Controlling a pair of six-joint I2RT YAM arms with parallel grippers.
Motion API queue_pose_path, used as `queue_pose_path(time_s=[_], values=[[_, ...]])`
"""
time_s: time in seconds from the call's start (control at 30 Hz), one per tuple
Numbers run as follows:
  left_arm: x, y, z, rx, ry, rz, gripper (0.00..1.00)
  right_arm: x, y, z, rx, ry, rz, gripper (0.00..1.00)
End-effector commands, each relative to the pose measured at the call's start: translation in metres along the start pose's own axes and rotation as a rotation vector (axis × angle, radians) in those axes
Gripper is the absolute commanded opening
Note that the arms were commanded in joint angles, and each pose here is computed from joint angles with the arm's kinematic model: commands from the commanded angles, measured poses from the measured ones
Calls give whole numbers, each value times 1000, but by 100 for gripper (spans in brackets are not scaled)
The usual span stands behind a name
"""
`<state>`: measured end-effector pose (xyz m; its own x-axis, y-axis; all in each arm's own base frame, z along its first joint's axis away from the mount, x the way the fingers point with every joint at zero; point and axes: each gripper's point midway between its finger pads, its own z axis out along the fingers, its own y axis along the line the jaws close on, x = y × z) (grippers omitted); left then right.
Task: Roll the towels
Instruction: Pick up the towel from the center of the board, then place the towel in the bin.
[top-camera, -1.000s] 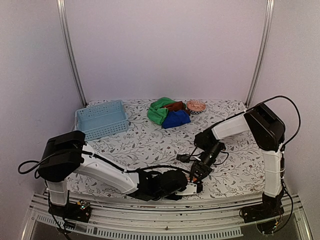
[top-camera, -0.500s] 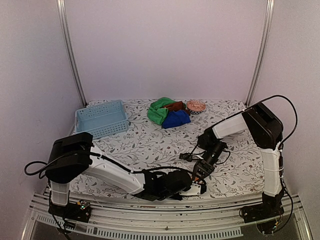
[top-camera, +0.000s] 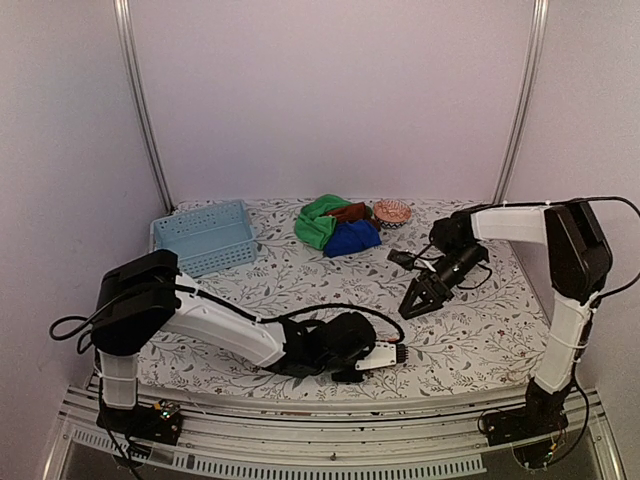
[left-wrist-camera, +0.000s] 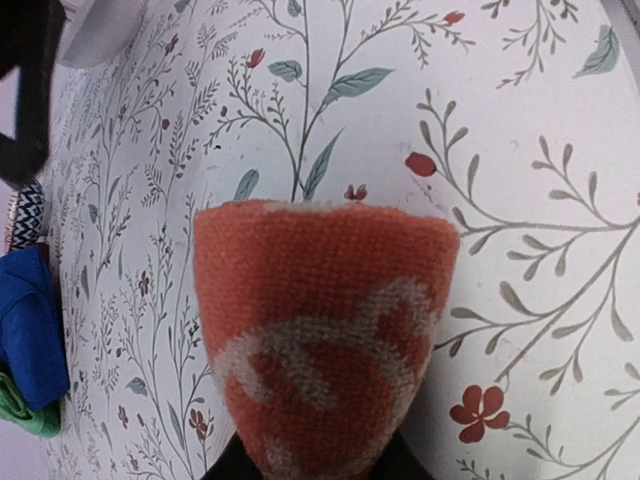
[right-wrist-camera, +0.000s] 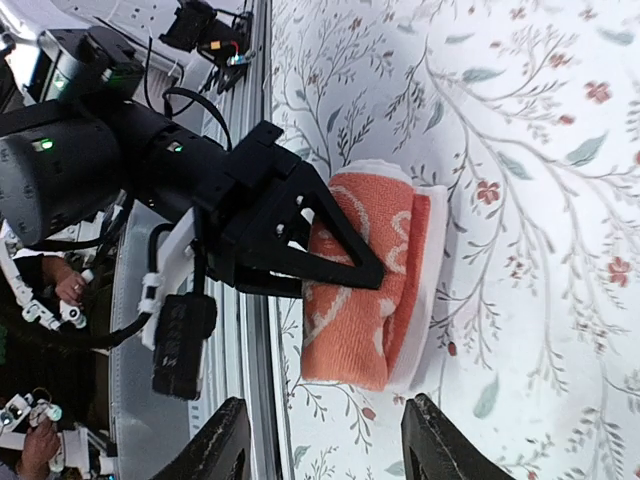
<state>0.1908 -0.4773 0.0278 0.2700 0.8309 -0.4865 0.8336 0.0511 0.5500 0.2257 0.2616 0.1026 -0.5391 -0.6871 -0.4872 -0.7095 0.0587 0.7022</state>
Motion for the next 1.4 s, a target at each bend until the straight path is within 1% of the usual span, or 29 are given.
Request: queue_pose_path(time_s=[0.0, 0.1, 0.2, 0.4, 0.63, 0.73, 0.8, 0.97, 1.03, 1.27, 1.37], values=[[20, 14, -7, 45, 38, -118, 14, -18, 13, -41, 103, -100, -60, 53], [18, 34, -16, 17, 13, -193, 13, -20, 10, -55, 177, -172, -78, 52], [13, 57, -30, -10, -16, -262, 11, -13, 3, -59, 228, -217, -85, 52], [17, 102, -50, -63, 0, -376, 10, -12, -3, -64, 267, -233, -92, 51], [40, 154, -69, -176, 72, -507, 8, -7, -9, -59, 257, -223, -66, 50], [57, 179, -77, -250, 130, -571, 6, -6, -9, -59, 257, -222, -64, 50], [67, 202, -85, -325, 171, -619, 5, -7, -9, -59, 257, -223, -67, 50], [99, 250, -108, -478, 247, -755, 4, -4, -11, -57, 250, -219, -53, 50], [117, 268, -117, -532, 274, -821, 0, -3, -12, -56, 248, -214, -45, 50], [182, 319, -145, -710, 350, -1053, 0, 0, -13, -54, 244, -208, -38, 50], [212, 341, -157, -763, 355, -1163, 0, 2, -14, -53, 245, -205, -34, 50]])
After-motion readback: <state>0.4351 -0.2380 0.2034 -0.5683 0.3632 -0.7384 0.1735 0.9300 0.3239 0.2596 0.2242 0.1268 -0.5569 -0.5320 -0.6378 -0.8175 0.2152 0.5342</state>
